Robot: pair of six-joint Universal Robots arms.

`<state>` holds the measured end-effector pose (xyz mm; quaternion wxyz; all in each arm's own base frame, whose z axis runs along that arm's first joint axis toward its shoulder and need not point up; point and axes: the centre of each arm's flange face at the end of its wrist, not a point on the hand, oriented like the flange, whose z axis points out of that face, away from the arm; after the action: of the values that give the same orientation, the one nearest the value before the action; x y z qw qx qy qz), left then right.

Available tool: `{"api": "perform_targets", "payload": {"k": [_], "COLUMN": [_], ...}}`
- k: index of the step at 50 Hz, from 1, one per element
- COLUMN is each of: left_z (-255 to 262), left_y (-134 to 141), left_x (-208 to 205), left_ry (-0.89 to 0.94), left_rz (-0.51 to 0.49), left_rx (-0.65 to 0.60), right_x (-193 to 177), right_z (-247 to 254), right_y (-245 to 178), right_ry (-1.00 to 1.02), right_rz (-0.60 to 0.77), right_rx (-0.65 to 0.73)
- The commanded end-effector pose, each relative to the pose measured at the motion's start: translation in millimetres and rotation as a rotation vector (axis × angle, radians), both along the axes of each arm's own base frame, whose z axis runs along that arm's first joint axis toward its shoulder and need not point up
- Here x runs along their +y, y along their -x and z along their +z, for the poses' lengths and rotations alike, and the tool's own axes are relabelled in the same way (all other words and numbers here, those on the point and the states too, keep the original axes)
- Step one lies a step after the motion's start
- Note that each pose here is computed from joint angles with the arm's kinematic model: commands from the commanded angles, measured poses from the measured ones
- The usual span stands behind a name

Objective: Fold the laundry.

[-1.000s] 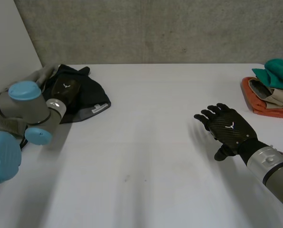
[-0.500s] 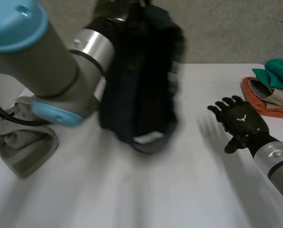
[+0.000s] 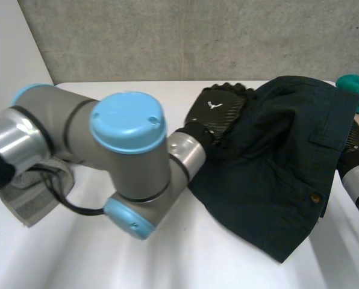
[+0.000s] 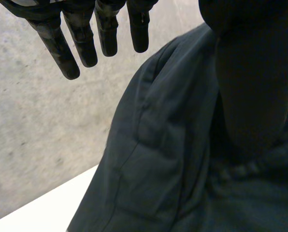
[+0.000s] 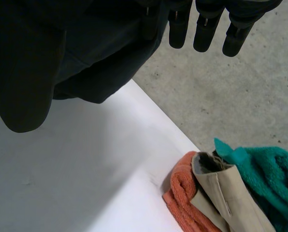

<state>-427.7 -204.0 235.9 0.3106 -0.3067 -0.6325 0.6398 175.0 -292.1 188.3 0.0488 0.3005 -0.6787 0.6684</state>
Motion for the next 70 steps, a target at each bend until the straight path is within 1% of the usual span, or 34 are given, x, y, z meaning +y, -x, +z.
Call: {"api": "perform_targets", "payload": {"k": [1, 2, 5, 6, 11, 14, 17, 21, 26, 31, 36, 41, 44, 49, 51, 54, 55, 57, 58, 59, 61, 65, 67, 70], "left_z": [-7, -15, -26, -38, -71, -84, -93, -110, -118, -117, -123, -123, -122, -117, -112, -97, -91, -80, -66, -58, -42, -7, 0, 9], "left_y": [-31, -34, -37, -39, -41, -39, -34, -26, -23, -25, -25, -25, -24, -25, -25, -29, -32, -37, -44, -47, -54, -78, -86, -99], "left_x": [-1, 1, -2, -5, -22, -36, -43, -53, -60, -65, -65, -65, -65, -65, -62, -58, -56, -53, -49, -45, -38, -7, 5, 29], "left_ry": [0.011, 0.017, 0.040, 0.052, 0.121, 0.171, 0.199, 0.222, 0.239, 0.248, 0.241, 0.243, 0.248, 0.253, 0.253, 0.258, 0.258, 0.261, 0.267, 0.272, 0.280, 0.280, 0.272, 0.257], "left_rz": [0.041, 0.039, 0.044, 0.045, 0.051, 0.058, 0.057, 0.050, 0.052, 0.058, 0.056, 0.059, 0.060, 0.075, 0.074, 0.088, 0.099, 0.120, 0.145, 0.156, 0.173, 0.188, 0.187, 0.174], "left_rx": [-0.105, -0.144, -0.209, -0.261, -0.407, -0.468, -0.497, -0.527, -0.547, -0.544, -0.550, -0.546, -0.543, -0.540, -0.533, -0.526, -0.528, -0.529, -0.523, -0.518, -0.507, -0.463, -0.450, -0.422], "right_x": [5, 7, 12, 13, 14, 9, 3, 7, 16, 31, 52, 52, 57, 57, 54, 39, 30, 23, 20, 15, 10, -5, -15, -32], "right_z": [22, 26, 46, 50, 76, 87, 102, 116, 106, 79, 51, 16, -2, -15, -17, -9, 1, 15, 26, 45, 63, 97, 111, 114], "right_y": [4, 4, 6, 7, 7, 10, 15, 14, 14, 11, -9, -15, -24, -32, -33, -33, -35, -37, -37, -37, -36, -34, -35, -37], "right_ry": [-0.118, -0.140, -0.191, -0.203, -0.234, -0.205, -0.150, -0.115, -0.189, -0.332, -0.416, -0.500, -0.569, -0.610, -0.607, -0.516, -0.443, -0.362, -0.320, -0.251, -0.190, -0.078, -0.031, -0.010], "right_rz": [0.014, 0.024, 0.058, 0.068, 0.111, 0.097, 0.064, 0.065, 0.063, 0.080, 0.154, 0.154, 0.154, 0.158, 0.157, 0.154, 0.158, 0.160, 0.158, 0.153, 0.141, 0.115, 0.113, 0.112], "right_rx": [-0.001, 0.000, 0.003, 0.002, -0.010, -0.007, -0.008, -0.006, -0.004, -0.010, -0.002, -0.026, -0.075, -0.116, -0.120, -0.135, -0.140, -0.141, -0.143, -0.150, -0.158, -0.193, -0.224, -0.246]}}
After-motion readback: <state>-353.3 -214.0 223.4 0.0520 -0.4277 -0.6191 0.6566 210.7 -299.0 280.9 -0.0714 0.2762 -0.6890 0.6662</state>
